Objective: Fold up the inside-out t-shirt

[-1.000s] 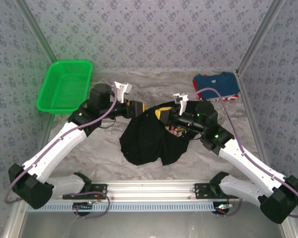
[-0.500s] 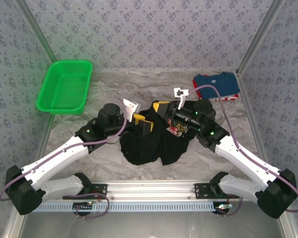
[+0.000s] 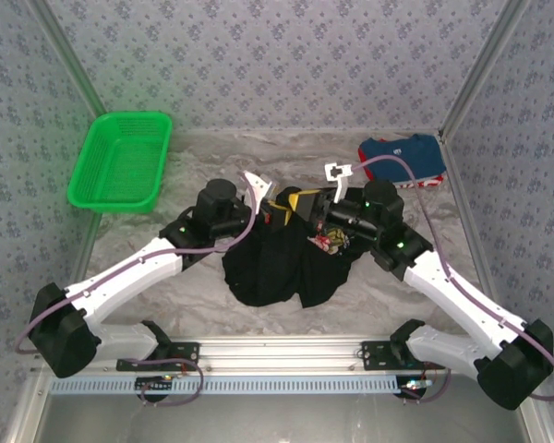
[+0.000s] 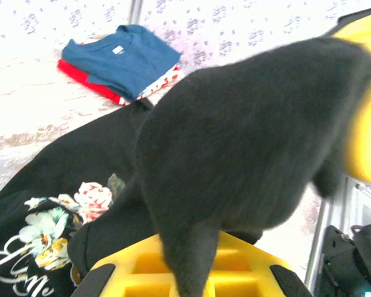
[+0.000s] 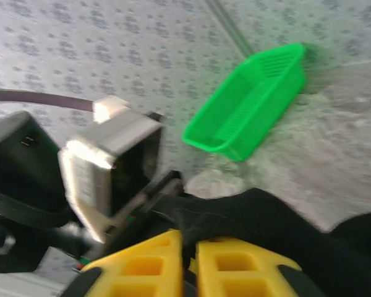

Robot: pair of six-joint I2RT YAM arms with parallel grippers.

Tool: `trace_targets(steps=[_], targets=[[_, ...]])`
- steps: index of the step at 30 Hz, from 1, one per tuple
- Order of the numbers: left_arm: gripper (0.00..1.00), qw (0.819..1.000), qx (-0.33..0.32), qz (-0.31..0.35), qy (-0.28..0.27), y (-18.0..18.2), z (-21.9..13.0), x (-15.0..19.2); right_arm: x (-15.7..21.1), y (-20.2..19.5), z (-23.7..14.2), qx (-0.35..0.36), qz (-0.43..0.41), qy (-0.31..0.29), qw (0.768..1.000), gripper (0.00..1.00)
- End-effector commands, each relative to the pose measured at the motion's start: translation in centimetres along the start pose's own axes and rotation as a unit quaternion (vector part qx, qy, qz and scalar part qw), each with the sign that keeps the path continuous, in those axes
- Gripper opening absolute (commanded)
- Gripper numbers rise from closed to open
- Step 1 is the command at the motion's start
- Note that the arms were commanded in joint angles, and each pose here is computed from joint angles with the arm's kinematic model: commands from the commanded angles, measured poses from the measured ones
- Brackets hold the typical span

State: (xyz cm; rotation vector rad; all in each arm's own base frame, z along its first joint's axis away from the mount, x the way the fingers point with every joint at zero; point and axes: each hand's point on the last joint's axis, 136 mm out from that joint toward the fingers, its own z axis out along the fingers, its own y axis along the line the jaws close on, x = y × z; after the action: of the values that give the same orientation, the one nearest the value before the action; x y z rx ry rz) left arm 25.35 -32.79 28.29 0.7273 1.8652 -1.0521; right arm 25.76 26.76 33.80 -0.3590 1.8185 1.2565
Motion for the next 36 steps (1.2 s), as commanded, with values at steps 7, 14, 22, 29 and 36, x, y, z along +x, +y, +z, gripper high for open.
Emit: trace_targets(steps=[7, 14, 22, 29, 36], targets=[[0.0, 0.997, 0.066, -0.046, -0.015, -1.1, -3.0, -1.4, 4.2, -3.3, -4.1, 0.122, -0.163, 0.111, 0.973, 0.48], [0.0, 0.997, 0.07, -0.033, -0.012, -1.4, -3.3, -1.1, 5.4, -5.6, -4.5, 0.166, -0.168, 0.117, 0.965, 0.59], [0.0, 0.997, 0.062, -0.031, -0.015, -1.2, -3.4, -1.2, 6.3, -7.2, -4.5, 0.165, -0.122, 0.114, 0.972, 0.59], [0.0, 0.998, 0.056, -0.034, -0.013, -0.9, -3.4, -1.1, 6.5, -7.5, -2.7, 0.15, -0.102, 0.097, 0.979, 0.46], [0.0, 0.998, 0.045, -0.045, -0.013, -0.4, -3.6, -0.5, 4.8, -6.9, -3.3, 0.153, -0.127, 0.071, 0.977, 0.0]])
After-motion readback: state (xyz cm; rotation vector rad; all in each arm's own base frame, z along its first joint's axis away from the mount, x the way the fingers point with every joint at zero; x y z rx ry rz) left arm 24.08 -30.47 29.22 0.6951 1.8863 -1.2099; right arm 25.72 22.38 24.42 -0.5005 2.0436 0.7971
